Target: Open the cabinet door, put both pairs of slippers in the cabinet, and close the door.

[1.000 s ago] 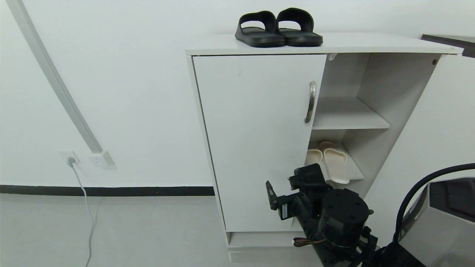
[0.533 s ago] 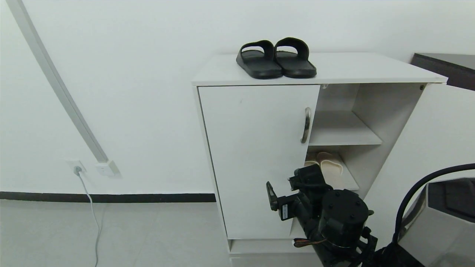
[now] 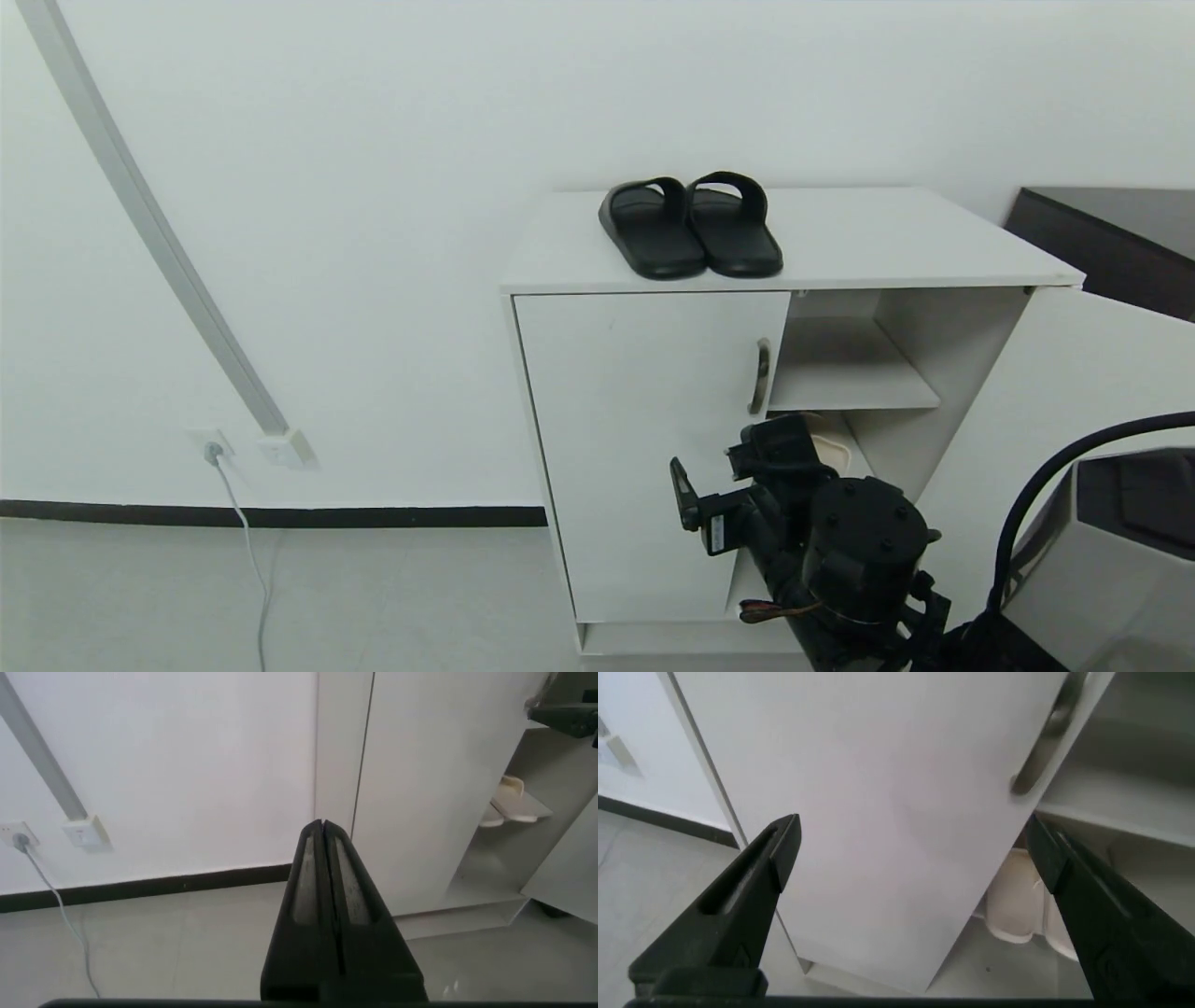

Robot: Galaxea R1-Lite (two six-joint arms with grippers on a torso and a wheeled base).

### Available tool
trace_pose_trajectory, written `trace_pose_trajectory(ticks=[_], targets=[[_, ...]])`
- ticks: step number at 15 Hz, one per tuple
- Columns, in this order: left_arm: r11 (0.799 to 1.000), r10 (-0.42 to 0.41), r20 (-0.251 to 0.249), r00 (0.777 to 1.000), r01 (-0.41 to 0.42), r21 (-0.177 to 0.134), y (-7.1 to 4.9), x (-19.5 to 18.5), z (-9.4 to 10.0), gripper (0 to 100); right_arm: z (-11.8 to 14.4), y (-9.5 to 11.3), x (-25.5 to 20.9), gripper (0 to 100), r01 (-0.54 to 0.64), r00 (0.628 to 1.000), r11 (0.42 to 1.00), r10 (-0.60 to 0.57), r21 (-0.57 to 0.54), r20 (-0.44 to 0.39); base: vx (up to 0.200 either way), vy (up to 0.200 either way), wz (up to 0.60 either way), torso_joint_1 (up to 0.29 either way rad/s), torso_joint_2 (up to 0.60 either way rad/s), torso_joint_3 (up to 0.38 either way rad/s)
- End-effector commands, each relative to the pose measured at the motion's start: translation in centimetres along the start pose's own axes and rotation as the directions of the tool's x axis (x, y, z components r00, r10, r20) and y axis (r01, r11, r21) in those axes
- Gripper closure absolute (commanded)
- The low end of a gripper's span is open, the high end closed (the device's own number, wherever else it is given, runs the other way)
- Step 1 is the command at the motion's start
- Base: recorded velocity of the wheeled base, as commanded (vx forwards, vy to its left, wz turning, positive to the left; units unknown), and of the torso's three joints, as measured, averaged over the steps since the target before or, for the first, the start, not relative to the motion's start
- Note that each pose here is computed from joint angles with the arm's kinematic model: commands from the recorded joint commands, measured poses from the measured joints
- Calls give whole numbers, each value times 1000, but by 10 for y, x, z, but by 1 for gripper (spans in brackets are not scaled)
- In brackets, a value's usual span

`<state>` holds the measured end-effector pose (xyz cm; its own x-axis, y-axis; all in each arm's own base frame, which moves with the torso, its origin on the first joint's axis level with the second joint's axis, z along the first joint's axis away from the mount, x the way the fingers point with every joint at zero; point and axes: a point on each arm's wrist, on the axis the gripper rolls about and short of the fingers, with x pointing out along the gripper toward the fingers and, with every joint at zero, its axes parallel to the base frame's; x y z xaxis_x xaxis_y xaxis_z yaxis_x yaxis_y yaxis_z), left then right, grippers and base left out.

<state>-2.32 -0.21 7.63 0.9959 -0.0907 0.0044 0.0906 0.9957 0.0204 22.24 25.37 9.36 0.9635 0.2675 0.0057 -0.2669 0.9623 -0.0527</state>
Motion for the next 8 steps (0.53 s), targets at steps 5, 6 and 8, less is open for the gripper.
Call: trace_pose_trajectory(ticks=[5,6,8], targets=[[1000,0,-1,1000,0,0,0,0,0,100,0,0,0,0,-2,1000,1000,2,2,1,0,0,0,182,-498,-315],[1000,0,-1,1000,0,0,0,0,0,100,0,0,0,0,-2,1000,1000,2,2,1,0,0,0,207,-525,-325],[1000,0,-1,1000,0,0,0,0,0,100,0,0,0,0,-1,1000,1000,1,2,1,0,0,0,210,-527,-322]])
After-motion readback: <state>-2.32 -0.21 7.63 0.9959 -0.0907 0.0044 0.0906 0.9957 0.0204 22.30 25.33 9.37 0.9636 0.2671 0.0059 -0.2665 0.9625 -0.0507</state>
